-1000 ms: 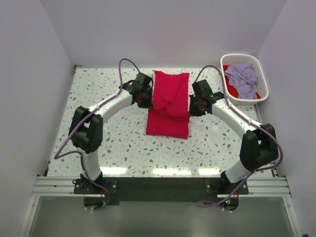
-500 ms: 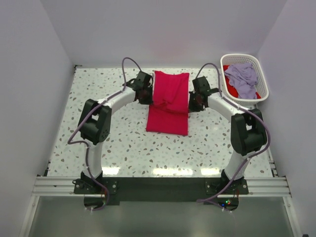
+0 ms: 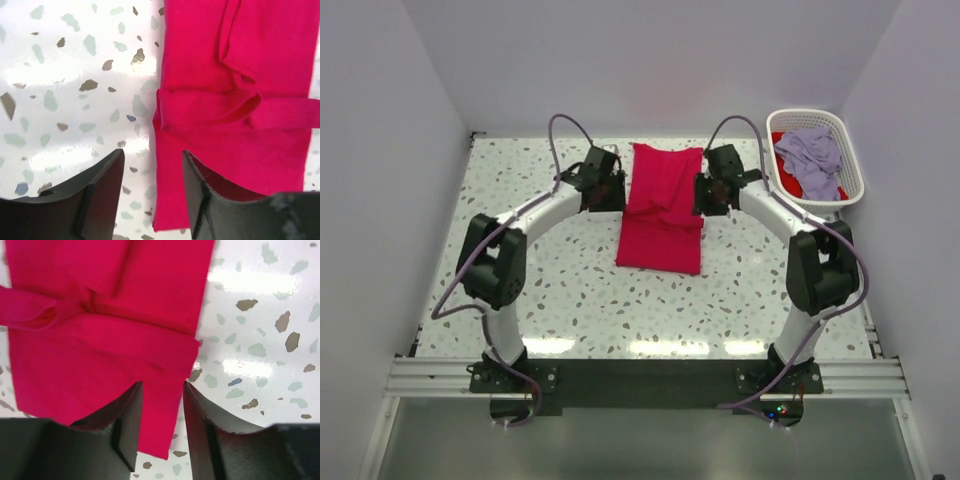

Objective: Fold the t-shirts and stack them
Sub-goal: Fold the tshirt

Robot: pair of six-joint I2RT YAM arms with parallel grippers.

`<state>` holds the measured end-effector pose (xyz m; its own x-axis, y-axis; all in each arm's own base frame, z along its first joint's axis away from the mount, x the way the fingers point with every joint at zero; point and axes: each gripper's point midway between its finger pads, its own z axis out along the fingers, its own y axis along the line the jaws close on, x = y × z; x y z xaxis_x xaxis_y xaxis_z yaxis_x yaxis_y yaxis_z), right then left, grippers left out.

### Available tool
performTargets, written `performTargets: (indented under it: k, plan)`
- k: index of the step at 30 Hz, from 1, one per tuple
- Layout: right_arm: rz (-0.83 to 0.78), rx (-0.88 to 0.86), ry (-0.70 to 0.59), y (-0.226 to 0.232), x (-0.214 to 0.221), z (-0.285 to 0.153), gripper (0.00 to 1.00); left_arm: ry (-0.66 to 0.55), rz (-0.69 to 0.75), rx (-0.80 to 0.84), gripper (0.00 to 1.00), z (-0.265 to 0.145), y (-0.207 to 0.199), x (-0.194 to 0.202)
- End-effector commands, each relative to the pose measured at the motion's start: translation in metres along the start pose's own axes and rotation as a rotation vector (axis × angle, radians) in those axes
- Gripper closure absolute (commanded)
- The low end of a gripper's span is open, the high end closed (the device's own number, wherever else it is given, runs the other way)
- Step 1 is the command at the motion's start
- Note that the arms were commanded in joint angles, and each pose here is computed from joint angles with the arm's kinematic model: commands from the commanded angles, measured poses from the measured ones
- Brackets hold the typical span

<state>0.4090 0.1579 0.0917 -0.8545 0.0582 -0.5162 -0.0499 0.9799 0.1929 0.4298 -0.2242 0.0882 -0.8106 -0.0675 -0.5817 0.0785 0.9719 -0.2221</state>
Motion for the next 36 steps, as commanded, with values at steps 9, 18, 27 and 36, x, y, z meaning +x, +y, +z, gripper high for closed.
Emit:
performTargets:
  k: [9, 18, 27, 36]
  plan:
    - [-0.161, -0.146, -0.098, 0.083, 0.019, -0.009, 0.84, -0.063, 0.029, 0.12, 0.79, -0.042, -0.059, 0.062]
    - [-0.127, -0.181, -0.056, 0.099, 0.037, 0.034, 0.89, 0.056, 0.038, 0.124, 0.81, -0.002, -0.052, 0.116]
    - [-0.072, -0.116, -0.11, 0.083, 0.008, 0.069, 0.91, 0.155, 0.054, 0.12, 0.8, -0.001, -0.036, 0.156]
    - [-0.07, -0.083, -0.317, 0.078, -0.103, 0.06, 0.82, 0.222, 0.059, 0.146, 0.8, -0.024, -0.028, 0.189]
